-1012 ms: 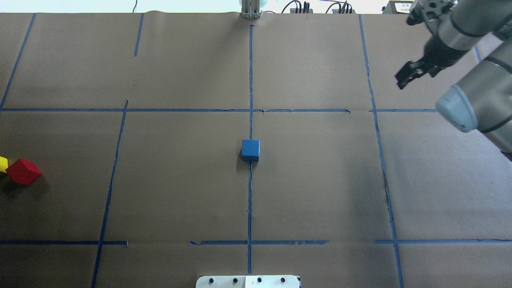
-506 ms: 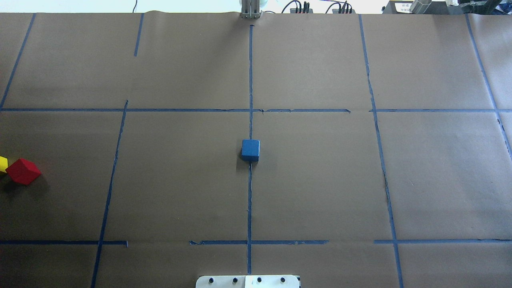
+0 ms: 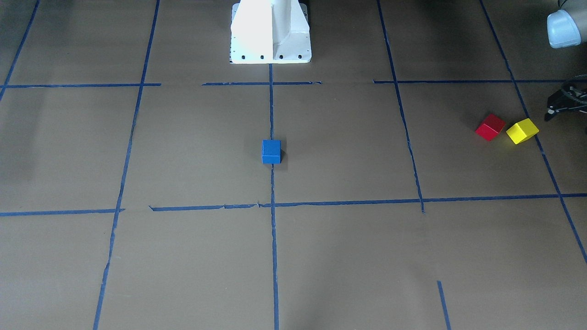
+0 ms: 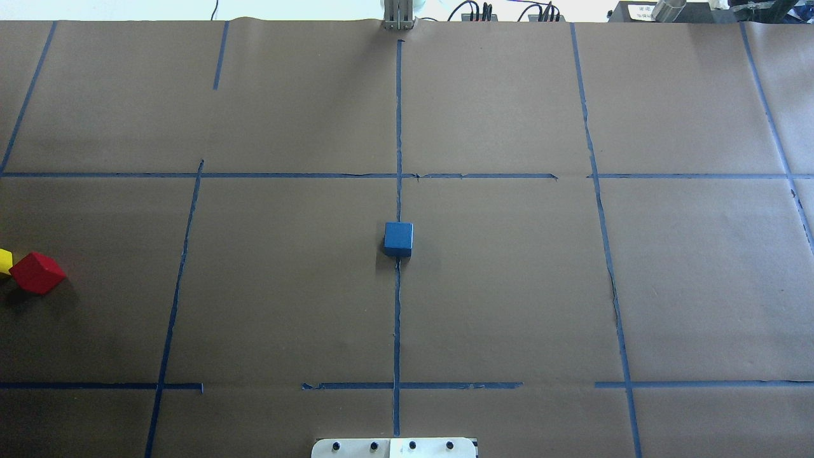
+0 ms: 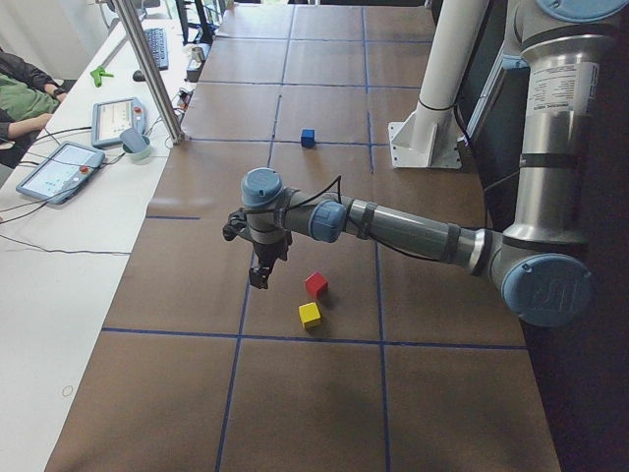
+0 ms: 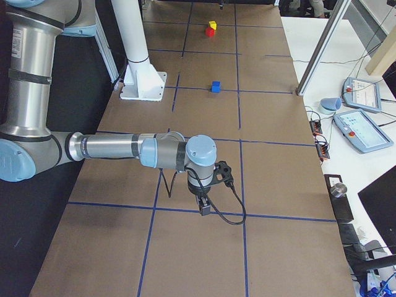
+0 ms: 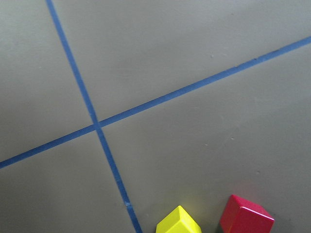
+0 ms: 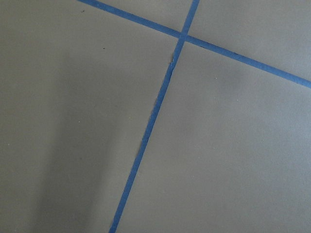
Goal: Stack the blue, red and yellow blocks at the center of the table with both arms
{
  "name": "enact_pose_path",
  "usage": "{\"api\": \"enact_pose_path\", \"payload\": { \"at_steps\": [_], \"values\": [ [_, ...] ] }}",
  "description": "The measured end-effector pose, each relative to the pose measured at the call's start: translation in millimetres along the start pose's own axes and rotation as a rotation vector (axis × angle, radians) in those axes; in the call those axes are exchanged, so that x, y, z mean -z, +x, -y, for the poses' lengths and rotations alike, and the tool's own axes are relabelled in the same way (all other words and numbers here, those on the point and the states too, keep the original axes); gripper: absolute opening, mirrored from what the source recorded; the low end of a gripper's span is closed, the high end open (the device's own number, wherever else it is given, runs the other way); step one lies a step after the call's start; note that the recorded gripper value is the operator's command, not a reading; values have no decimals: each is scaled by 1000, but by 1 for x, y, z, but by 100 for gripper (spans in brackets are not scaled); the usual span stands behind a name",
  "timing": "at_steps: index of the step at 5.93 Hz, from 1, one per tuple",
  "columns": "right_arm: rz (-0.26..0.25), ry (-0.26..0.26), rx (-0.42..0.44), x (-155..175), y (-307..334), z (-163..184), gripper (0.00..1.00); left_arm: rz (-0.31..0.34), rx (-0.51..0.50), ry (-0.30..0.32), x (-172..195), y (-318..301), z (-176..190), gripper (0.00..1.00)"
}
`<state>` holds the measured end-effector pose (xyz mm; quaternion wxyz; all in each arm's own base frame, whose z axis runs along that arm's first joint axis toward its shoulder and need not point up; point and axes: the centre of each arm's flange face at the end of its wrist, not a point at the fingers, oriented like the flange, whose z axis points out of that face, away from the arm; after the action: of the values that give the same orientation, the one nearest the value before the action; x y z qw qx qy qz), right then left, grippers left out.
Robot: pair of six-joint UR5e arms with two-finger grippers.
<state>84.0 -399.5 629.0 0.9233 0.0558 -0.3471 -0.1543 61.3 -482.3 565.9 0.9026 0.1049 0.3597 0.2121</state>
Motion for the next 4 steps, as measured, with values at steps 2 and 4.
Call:
{"api": "enact_pose_path", "payload": {
  "at_steps": [2, 4],
  "values": [
    [3, 3, -19, 1, 0, 0, 100, -13, 44, 43, -31, 12, -27, 100],
    [4, 4, -21, 1, 0, 0, 100, -49, -15, 83, -67, 32, -33, 100]
  ]
}}
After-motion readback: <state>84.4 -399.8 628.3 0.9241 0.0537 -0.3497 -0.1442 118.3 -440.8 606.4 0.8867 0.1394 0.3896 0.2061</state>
